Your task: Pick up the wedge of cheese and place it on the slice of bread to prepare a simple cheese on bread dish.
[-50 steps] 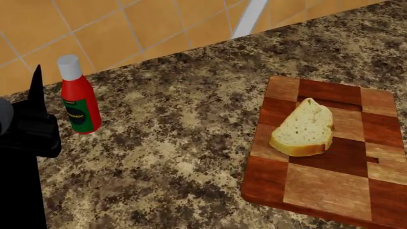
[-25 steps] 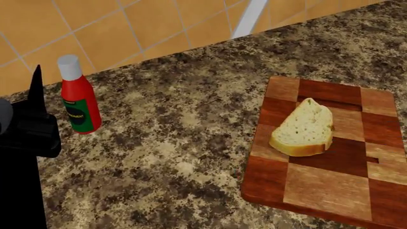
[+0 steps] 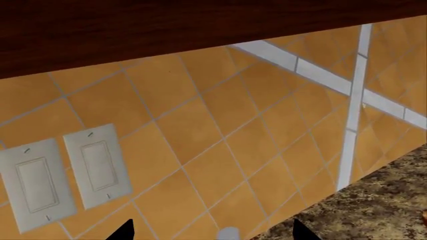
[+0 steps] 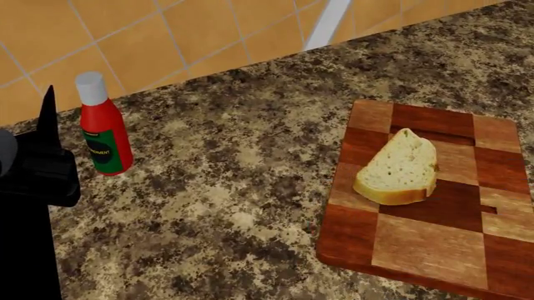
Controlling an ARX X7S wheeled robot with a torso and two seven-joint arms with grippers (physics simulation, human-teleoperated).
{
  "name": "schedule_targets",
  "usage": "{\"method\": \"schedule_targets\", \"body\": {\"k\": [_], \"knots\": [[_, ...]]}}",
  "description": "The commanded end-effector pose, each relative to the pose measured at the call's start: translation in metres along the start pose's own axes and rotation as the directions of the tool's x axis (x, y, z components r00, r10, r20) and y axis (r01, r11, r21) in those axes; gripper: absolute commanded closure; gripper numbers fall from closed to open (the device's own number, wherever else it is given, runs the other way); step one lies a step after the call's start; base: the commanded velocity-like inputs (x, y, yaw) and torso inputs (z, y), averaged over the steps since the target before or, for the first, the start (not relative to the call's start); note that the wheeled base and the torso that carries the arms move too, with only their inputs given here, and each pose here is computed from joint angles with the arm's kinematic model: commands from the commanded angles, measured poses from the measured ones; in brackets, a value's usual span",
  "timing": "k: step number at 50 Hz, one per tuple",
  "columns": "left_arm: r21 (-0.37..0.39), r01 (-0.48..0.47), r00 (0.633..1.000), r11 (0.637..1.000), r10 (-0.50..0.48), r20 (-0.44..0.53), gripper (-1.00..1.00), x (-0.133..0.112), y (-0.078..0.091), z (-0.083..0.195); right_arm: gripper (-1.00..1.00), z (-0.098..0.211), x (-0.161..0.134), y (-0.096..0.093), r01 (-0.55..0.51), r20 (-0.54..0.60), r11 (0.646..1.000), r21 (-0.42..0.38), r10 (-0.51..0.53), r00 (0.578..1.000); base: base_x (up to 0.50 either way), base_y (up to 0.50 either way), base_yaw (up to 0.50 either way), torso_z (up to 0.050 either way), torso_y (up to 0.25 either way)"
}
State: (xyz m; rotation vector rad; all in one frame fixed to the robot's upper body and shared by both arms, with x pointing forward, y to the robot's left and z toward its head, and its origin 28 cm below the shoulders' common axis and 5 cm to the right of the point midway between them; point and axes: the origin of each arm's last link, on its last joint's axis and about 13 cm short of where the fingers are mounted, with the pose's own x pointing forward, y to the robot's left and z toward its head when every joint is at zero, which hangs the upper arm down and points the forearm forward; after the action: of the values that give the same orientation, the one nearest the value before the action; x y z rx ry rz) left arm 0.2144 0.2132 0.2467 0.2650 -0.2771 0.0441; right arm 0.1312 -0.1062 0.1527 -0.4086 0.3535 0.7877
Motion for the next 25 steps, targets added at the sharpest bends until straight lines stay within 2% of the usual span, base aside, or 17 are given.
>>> {"method": "schedule_targets", "body": {"k": [1, 7, 12, 20, 23, 25], "knots": [[0.000, 0.000, 1.000, 1.000, 0.000, -0.001, -1.00, 0.000, 0.000, 0.000, 1.00, 0.010, -0.015, -0.005, 0.096, 0.052, 0.994, -0.045, -0.093, 0.994, 0.00, 0.00, 0.00, 0.000, 0.000], [0.001, 0.000, 1.000, 1.000, 0.000, -0.002, -1.00, 0.000, 0.000, 0.000, 1.00, 0.034, -0.041, -0.025, 0.253, 0.098, 0.967, -0.032, -0.249, 0.963, 0.00, 0.00, 0.00, 0.000, 0.000], [0.001, 0.000, 1.000, 1.000, 0.000, -0.004, -1.00, 0.000, 0.000, 0.000, 1.00, 0.048, -0.055, -0.034, 0.336, 0.108, 0.942, -0.001, -0.334, 0.936, 0.00, 0.00, 0.00, 0.000, 0.000], [0.002, 0.001, 1.000, 1.000, -0.001, -0.004, -1.00, 0.000, 0.000, 0.000, 1.00, 0.063, -0.055, -0.056, 0.435, 0.119, 0.890, 0.137, -0.450, 0.885, 0.00, 0.00, 0.00, 0.000, 0.000], [0.002, 0.001, 1.000, 1.000, -0.001, -0.005, -1.00, 0.000, 0.000, 0.000, 1.00, 0.068, -0.054, -0.065, 0.434, 0.123, 0.881, 0.189, -0.460, 0.879, 0.00, 0.00, 0.00, 0.000, 0.000], [0.001, 0.001, 1.000, 1.000, -0.001, -0.006, -1.00, 0.000, 0.000, 0.000, 1.00, 0.074, -0.053, -0.074, 0.435, 0.133, 0.862, 0.260, -0.478, 0.868, 0.00, 0.00, 0.00, 0.000, 0.000]]}}
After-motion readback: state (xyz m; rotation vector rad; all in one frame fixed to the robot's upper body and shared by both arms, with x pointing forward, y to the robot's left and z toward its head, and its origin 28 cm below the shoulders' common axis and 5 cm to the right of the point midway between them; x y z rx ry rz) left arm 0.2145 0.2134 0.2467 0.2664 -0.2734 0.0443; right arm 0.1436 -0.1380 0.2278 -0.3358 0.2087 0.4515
